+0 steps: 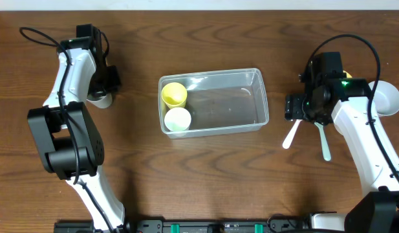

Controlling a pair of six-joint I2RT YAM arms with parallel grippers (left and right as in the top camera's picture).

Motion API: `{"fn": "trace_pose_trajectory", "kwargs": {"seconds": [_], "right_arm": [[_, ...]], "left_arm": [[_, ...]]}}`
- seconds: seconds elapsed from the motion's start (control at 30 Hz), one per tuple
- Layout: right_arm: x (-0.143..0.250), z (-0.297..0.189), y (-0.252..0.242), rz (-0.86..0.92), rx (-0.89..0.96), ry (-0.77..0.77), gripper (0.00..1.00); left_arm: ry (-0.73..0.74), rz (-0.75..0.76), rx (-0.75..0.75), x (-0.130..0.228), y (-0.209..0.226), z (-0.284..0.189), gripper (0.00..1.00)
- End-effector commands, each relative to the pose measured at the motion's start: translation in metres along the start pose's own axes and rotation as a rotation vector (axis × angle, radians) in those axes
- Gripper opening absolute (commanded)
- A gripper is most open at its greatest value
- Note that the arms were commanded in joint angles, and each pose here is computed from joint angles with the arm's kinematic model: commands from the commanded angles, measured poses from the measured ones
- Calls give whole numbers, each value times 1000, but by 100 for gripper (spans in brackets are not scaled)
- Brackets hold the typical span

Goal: Pack container
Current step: 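Return the left gripper and grasp the grey cup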

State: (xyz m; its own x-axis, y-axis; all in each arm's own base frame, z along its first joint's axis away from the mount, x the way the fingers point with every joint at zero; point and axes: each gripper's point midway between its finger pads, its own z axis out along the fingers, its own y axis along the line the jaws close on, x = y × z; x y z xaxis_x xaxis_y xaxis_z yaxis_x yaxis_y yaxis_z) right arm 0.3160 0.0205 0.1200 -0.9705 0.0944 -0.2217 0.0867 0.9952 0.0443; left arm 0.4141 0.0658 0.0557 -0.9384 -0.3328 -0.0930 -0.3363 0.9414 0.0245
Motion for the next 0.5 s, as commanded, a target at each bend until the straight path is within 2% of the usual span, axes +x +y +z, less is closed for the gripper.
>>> {"fn": "trace_pose_trajectory", "kwargs": {"seconds": [0.0,0.07,0.1,0.27,0.37,0.47], "right_arm": [[-5,-4,-2,2,6,-14,77],[-5,-4,-2,2,6,-14,77],[-5,-4,-3,2,6,-14,77],[-5,-4,-2,2,6,-15,77],[-6,-4,-2,2,6,-16,77],[-6,-4,-2,2,6,-18,77]], "left_arm": [[16,6,0,3,0,4,14],[18,5,0,3,0,4,11],[21,5,-1,4,0,4,6],[27,9,-2,8,-1,-5,6],[-11,28,8,7,-8,-29,6],[-88,72,30,7,-26,-75,6]]}}
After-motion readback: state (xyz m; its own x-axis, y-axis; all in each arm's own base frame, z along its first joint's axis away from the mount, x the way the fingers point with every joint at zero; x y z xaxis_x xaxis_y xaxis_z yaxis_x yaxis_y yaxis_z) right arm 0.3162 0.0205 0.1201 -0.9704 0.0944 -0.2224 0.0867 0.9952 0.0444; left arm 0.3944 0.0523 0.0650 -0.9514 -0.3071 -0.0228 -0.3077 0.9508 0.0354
